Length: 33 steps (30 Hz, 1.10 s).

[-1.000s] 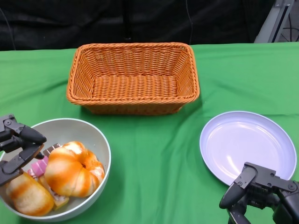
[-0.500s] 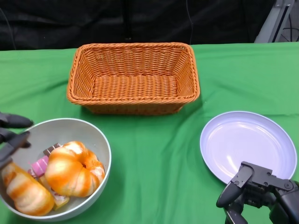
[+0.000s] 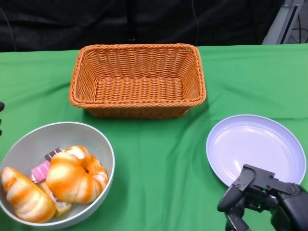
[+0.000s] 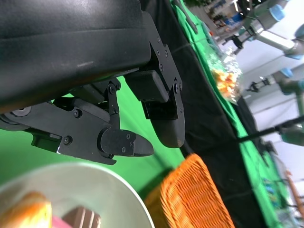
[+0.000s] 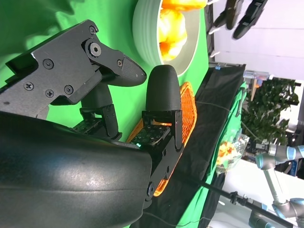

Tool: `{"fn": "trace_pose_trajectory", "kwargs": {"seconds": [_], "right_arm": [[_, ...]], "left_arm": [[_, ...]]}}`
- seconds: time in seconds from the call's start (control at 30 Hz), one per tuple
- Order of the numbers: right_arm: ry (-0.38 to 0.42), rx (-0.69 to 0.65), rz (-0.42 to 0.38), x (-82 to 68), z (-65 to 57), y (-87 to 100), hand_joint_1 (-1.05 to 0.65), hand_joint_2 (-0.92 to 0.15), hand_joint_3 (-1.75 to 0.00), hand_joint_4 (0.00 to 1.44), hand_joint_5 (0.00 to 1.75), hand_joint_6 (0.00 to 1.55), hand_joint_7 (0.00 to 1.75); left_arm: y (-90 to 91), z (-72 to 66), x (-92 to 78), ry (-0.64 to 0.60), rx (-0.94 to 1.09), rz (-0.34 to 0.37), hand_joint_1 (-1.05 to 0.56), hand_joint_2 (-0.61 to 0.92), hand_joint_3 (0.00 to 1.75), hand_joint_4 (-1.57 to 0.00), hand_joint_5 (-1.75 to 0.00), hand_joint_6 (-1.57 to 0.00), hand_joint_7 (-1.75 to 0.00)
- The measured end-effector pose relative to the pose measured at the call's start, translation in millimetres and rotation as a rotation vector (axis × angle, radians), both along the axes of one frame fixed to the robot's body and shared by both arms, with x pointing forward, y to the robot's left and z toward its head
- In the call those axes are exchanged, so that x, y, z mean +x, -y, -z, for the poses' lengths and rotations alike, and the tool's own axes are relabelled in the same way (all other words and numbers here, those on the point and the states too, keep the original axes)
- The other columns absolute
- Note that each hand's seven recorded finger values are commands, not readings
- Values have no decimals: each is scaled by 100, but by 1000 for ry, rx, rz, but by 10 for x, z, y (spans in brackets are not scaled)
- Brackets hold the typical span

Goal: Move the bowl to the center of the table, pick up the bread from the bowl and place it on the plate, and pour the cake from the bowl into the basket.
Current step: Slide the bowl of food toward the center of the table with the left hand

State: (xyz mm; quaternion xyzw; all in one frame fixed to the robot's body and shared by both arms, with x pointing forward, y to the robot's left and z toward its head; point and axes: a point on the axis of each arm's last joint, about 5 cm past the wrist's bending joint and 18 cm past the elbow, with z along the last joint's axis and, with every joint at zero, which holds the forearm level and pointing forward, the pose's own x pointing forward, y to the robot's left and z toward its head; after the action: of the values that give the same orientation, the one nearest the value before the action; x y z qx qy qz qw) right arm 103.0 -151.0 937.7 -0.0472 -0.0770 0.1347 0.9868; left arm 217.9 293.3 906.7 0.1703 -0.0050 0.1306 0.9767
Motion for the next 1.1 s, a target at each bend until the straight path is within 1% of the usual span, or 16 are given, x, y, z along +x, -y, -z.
{"fn": "trace_pose_trajectory", "kwargs": {"seconds": [0.03, 0.07, 0.13, 0.2, 0.3, 0.47, 0.5, 0.63, 0.73, 0.83, 1.0, 1.1], "right_arm": [[1, 2, -1, 2, 0, -5, -15, -55, -99, 74, 156, 67, 132], [1, 3, -2, 6, 1, -8, -15, -55, -99, 74, 156, 67, 131], [-1, 4, 0, 8, 6, -11, -14, -55, -99, 74, 157, 67, 131], [-1, 6, -2, 13, 7, -18, -14, -56, -99, 74, 157, 67, 131], [-1, 9, -9, 23, 11, -31, -13, -56, -99, 74, 157, 67, 130], [-11, 13, -19, 38, 36, -51, -12, -56, -98, 74, 158, 68, 131], [-11, 13, -21, 39, 36, -55, -12, -56, -98, 74, 158, 68, 131], [-9, 16, -25, 42, 35, -68, -10, -57, -98, 74, 157, 68, 130], [-9, 16, -23, 42, 35, -69, -10, -57, -98, 74, 157, 68, 130], [-8, 16, -22, 41, 35, -70, -10, -58, -98, 74, 157, 68, 130], [-7, 17, -22, 40, 35, -73, -13, -57, -98, 74, 157, 68, 130], [-6, 17, -21, 41, 34, -74, -13, -57, -98, 74, 158, 68, 130]], "left_arm": [[-9, 0, 10, -35, 21, 2, -35, 92, 16, -59, -34, -77, -4], [-24, 2, 17, -77, 39, 2, -37, 92, 17, -53, -27, -72, -1], [-52, -4, 29, -155, 67, 15, -45, 92, 18, -46, -19, -62, 0], [-87, -24, 38, -239, 116, 46, -53, 92, 19, -40, -14, -52, 0], [-121, -53, 55, -347, 169, 88, -64, 92, 23, -33, -7, -39, 0], [-154, -119, 79, -475, 210, 176, -75, 92, 30, -20, -1, -23, 0], [-161, -137, 91, -500, 204, 195, -77, 92, 32, -15, 0, -19, 0], [-181, -185, 139, -599, 130, 265, -80, 92, 38, -3, 0, -6, 0], [-189, -204, 167, -639, 68, 303, -81, 92, 41, 0, 0, -1, 0], [-205, -205, 185, -684, -6, 318, -79, 92, 41, 0, 0, 0, 0], [-244, -222, 199, -749, -205, 299, -77, 92, 39, 0, 0, 0, 0], [-259, -230, 212, -773, -322, 312, -76, 92, 39, 0, 0, 0, 0]]}}
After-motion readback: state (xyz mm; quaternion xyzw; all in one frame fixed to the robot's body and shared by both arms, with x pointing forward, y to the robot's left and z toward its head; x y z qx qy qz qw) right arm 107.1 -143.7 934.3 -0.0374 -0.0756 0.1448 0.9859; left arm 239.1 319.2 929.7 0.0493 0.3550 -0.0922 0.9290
